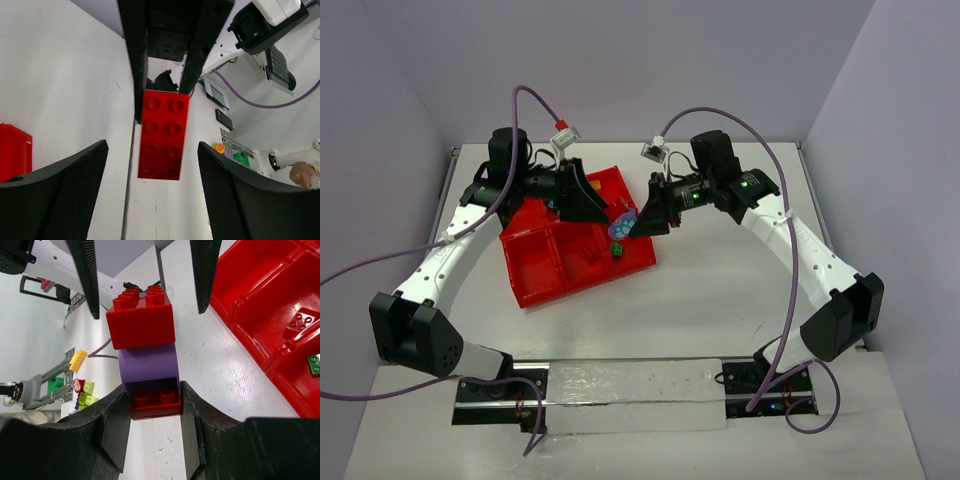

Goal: Sort the legos into containers by color

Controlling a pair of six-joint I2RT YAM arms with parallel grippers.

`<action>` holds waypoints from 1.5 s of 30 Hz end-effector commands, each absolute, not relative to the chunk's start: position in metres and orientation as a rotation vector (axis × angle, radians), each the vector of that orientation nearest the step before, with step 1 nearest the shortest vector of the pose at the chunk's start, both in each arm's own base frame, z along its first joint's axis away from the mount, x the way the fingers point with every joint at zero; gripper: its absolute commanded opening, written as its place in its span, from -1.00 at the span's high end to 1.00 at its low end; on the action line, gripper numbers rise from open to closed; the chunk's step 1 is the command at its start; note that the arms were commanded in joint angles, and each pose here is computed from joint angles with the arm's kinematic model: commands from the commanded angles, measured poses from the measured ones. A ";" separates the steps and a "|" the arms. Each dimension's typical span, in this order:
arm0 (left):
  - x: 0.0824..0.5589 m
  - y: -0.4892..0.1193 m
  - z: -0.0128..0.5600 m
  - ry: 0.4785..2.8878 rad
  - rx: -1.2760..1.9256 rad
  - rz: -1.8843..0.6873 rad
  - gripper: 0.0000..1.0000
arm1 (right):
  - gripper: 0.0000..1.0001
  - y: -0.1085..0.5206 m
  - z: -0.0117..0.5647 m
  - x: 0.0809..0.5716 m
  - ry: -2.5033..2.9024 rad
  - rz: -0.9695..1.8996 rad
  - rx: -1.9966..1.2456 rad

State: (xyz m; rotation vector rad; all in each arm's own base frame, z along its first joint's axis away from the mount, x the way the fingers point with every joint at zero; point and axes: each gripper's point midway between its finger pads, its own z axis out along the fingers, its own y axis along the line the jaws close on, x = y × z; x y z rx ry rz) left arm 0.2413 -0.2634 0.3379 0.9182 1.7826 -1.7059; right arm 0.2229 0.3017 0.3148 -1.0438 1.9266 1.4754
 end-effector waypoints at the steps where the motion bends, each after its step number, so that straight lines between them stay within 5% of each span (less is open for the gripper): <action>1: 0.227 -0.266 0.360 1.652 1.031 -1.716 -0.53 | 0.96 0.304 0.329 0.218 1.865 1.488 -1.088; 8: 0.226 -0.268 0.359 1.656 1.032 -1.722 0.00 | 0.97 0.304 0.330 0.218 1.861 1.489 -1.086; 13: 0.224 -0.268 0.358 1.657 1.036 -1.725 0.09 | 0.97 0.304 0.331 0.218 1.862 1.488 -1.083; 16: 0.224 -0.268 0.358 1.654 1.040 -1.724 0.48 | 0.97 0.304 0.330 0.217 1.864 1.485 -1.083; 18: 0.225 -0.268 0.357 1.657 1.037 -1.722 0.99 | 0.98 0.304 0.328 0.219 1.872 1.481 -1.076; 45: 0.267 -0.236 0.382 1.637 0.821 -1.570 1.00 | 1.00 0.298 0.298 0.219 1.962 1.443 -1.036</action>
